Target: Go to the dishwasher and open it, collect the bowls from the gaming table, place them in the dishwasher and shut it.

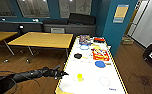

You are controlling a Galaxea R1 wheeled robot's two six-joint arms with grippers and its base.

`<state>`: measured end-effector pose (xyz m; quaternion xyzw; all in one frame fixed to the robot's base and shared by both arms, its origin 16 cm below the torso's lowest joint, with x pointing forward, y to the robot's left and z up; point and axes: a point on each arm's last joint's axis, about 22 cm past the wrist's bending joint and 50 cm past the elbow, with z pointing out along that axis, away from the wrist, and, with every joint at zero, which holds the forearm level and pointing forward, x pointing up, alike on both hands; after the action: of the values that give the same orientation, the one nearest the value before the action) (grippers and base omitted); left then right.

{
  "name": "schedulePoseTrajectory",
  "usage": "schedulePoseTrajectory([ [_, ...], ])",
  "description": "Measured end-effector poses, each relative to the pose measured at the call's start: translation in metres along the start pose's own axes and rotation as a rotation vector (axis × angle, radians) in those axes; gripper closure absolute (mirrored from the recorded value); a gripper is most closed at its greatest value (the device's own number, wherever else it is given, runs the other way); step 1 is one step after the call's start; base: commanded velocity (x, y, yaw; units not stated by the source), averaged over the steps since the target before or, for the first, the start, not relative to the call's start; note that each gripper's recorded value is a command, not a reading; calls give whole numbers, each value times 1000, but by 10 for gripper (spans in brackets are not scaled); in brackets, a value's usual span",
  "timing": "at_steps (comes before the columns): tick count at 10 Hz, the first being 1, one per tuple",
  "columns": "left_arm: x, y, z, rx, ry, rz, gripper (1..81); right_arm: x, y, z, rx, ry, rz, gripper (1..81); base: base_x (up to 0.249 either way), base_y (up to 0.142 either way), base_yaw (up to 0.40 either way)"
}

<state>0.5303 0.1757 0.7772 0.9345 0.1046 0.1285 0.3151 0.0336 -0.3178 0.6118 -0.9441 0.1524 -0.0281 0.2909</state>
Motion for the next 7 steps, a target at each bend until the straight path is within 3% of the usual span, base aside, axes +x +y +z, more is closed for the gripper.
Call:
schedulePoseTrajectory([
  [2, 3, 5, 12, 5, 1, -2, 10, 0, -1, 1, 2, -1, 0, 811, 0, 0, 0],
  [4, 8, 3, 21, 33, 0, -14, 10, -3, -3, 2, 6, -10, 1, 811, 0, 0, 0],
  [5, 3, 11, 28, 51, -25, -2, 10, -3, -3, 3, 6, -11, 1, 811, 0, 0, 0],
  [6, 2, 30, 33, 47, -42, 22, 10, -3, -3, 3, 7, -11, 0, 811, 0, 0, 0],
  [7, 8, 47, 34, 33, -37, 41, 10, -2, -4, 4, 8, -11, -1, 811, 0, 0, 0],
])
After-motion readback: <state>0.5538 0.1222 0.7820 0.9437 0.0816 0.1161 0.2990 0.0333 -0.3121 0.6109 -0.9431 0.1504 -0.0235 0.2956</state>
